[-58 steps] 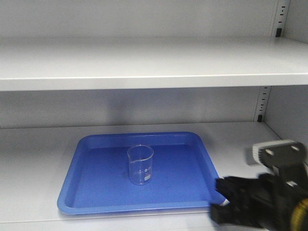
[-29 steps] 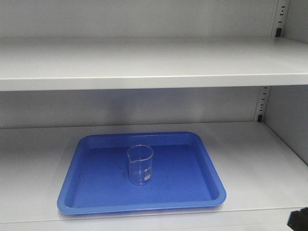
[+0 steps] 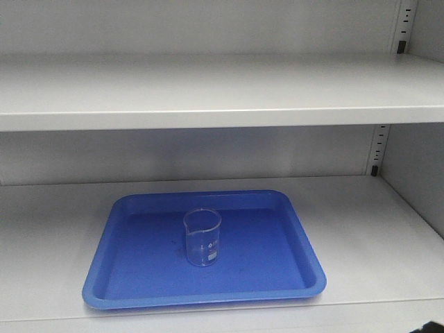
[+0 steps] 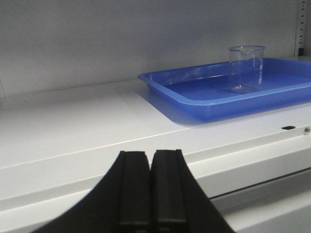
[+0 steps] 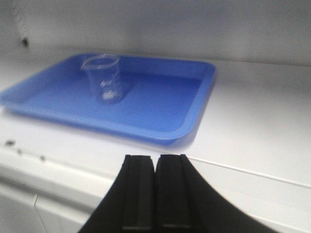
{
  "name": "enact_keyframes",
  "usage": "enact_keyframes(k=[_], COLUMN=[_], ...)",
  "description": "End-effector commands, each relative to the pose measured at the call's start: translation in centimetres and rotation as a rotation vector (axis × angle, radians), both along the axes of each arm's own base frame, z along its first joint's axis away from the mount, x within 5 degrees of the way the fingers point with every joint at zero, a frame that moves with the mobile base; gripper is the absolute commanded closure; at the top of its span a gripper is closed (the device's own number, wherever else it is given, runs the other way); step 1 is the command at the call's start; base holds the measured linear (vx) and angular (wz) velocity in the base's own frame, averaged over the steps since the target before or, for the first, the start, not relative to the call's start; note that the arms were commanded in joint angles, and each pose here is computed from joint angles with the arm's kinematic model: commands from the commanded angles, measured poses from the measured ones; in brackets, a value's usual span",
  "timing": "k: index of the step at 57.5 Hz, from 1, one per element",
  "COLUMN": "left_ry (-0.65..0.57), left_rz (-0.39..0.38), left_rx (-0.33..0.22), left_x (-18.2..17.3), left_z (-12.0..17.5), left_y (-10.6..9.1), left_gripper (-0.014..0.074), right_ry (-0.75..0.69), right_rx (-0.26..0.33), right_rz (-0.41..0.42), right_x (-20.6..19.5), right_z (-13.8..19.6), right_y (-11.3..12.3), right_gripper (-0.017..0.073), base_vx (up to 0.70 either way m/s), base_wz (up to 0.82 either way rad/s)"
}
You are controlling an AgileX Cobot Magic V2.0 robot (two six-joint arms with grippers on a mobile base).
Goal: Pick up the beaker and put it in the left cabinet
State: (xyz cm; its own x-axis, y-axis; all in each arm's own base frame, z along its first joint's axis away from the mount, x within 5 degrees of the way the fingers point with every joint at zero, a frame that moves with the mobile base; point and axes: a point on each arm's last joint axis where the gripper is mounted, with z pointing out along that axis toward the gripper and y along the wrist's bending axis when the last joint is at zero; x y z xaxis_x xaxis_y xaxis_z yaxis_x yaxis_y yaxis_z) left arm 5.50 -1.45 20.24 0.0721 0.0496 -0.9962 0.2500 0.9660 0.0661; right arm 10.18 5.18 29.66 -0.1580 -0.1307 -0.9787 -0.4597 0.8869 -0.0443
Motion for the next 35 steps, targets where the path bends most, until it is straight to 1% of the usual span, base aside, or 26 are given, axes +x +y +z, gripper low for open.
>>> enact_keyframes(k=[1, 6, 10, 12, 14, 16, 17, 26, 31, 35], left_ry=[-0.081, -0.081, -0.081, -0.081, -0.081, -0.081, -0.081, -0.081, -0.081, -0.081], left_rz=[-0.002, -0.002, -0.002, -0.002, -0.002, -0.002, -0.002, -0.002, -0.002, -0.002], left_rx=[-0.033, -0.033, -0.033, -0.033, -0.033, -0.033, -0.033, -0.033, -0.033, -0.033], left_x=[-0.1, -0.1, -0.1, -0.1, -0.1, -0.1, -0.1, -0.1, -0.1, -0.1], left_z=[0.3, 0.3, 0.3, 0.3, 0.3, 0.3, 0.3, 0.3, 0.3, 0.3], left_y=[0.0, 0.0, 0.0, 0.0, 0.0, 0.0, 0.0, 0.0, 0.0, 0.0], left_gripper=[0.0592, 0.0592, 0.0592, 0.0592, 0.0592, 0.0592, 0.0592, 0.0592, 0.0592, 0.0592], right_ry=[-0.136, -0.137, -0.132, -0.134, -0.133, -0.139, -0.139, -0.142, -0.166, -0.18], right_rx=[0.026, 0.08, 0.121, 0.128, 0.152, 0.154, 0.166, 0.204, 0.216, 0.215], right_rz=[-0.014, -0.12, -0.212, -0.25, -0.285, -0.31, -0.319, -0.382, -0.403, -0.414], right_x=[0.2, 0.1, -0.4, -0.8, -1.3, -1.7, -2.0, -3.8, -4.4, -4.7], right_z=[2.0, 1.7, 0.9, 0.4, -0.5, -1.1, -1.6, -5.5, -7.1, -8.4], right_y=[-0.2, -1.5, -2.6, -3.0, -3.4, -3.7, -3.8, -4.5, -4.7, -4.8], right_gripper=[0.0568, 0.0568, 0.0568, 0.0568, 0.0568, 0.0568, 0.0568, 0.0568, 0.0568, 0.0568], base_vx=[0.0, 0.0, 0.0, 0.0, 0.0, 0.0, 0.0, 0.0, 0.0, 0.0], base_wz=[0.0, 0.0, 0.0, 0.0, 0.0, 0.0, 0.0, 0.0, 0.0, 0.0])
